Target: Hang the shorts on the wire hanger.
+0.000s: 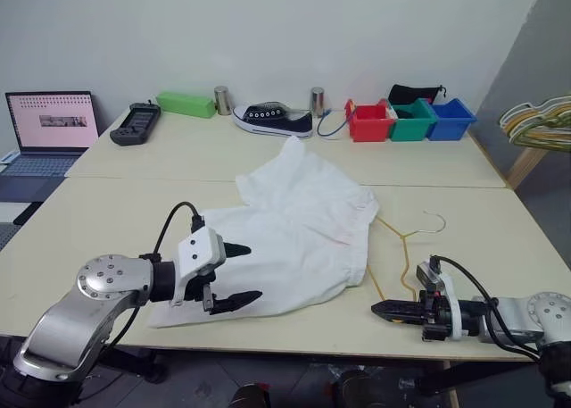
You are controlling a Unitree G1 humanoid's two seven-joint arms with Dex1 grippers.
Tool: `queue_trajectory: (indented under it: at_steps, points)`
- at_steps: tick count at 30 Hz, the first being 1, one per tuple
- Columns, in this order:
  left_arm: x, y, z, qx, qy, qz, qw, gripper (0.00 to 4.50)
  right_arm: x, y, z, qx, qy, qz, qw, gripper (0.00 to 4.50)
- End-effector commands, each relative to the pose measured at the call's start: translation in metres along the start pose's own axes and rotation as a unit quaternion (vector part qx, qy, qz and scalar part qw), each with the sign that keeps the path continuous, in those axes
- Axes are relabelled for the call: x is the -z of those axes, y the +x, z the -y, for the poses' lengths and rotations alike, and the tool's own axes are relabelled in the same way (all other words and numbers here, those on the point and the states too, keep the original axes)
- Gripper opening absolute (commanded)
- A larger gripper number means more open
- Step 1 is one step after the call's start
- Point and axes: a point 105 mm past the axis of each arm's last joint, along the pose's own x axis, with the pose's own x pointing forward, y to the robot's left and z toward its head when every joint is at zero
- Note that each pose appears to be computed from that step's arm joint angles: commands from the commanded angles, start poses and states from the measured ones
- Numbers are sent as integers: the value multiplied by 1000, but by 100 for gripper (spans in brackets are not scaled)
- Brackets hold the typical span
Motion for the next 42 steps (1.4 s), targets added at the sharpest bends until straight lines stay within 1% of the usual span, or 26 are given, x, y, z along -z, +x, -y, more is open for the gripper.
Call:
queue_trajectory:
  at_steps: [1,5,11,14,17,20,22,23,25,26,28,29,31,34,36,37,38,39,40,41,42]
  points:
    - [-9,1,-2,3,24,9,1000,448,-3,7,-10,-2,-47,-10,999,0]
    - [-10,3,-3,6,27,11,1000,448,-8,11,-10,28,-105,-27,994,0]
    - [-11,5,-4,9,30,13,999,448,-41,13,-18,35,-144,-6,989,0]
    - [-12,5,-5,8,31,15,999,448,-62,9,-25,39,-153,18,987,0]
    - [-12,6,-4,8,30,16,999,448,-78,5,-31,42,-154,36,987,0]
    - [-12,7,-3,9,29,17,999,448,-86,4,-39,43,-166,36,984,0]
    - [-13,7,-4,8,30,18,999,448,-88,4,-43,50,-195,34,979,0]
    - [-14,6,-7,5,34,18,999,448,-89,4,-45,60,-225,31,972,0]
    - [-18,-1,-19,-11,43,18,999,448,-89,4,-52,89,-310,15,946,0]
    - [-25,-8,-29,-24,50,21,998,448,-90,3,-55,114,-371,5,921,0]
    - [-41,-21,-50,-50,61,33,996,448,-92,2,-57,158,-463,-18,872,0]
    - [-53,-30,-64,-65,70,42,995,448,-95,2,-60,179,-511,-28,841,0]
    - [-83,-51,-92,-92,97,60,989,448,-108,4,-71,216,-590,-26,778,0]
    - [-116,-68,-119,-111,140,73,981,448,-135,9,-86,270,-652,5,709,0]
    - [-132,-72,-135,-121,175,71,975,448,-146,15,-97,296,-710,5,639,0]
    - [-138,-72,-140,-122,190,67,972,448,-148,19,-100,302,-723,5,621,0]
    - [-142,-72,-145,-121,203,61,970,448,-150,23,-103,303,-728,10,615,0]
    - [-146,-68,-150,-112,225,47,967,448,-150,32,-109,303,-750,6,588,0]
    - [-149,-64,-154,-105,244,33,964,448,-149,39,-114,302,-764,6,570,0]
    - [-151,-60,-158,-97,258,20,961,448,-148,45,-118,300,-772,9,561,0]
    - [-152,-55,-162,-89,274,7,958,448,-145,52,-122,296,-787,3,541,0]
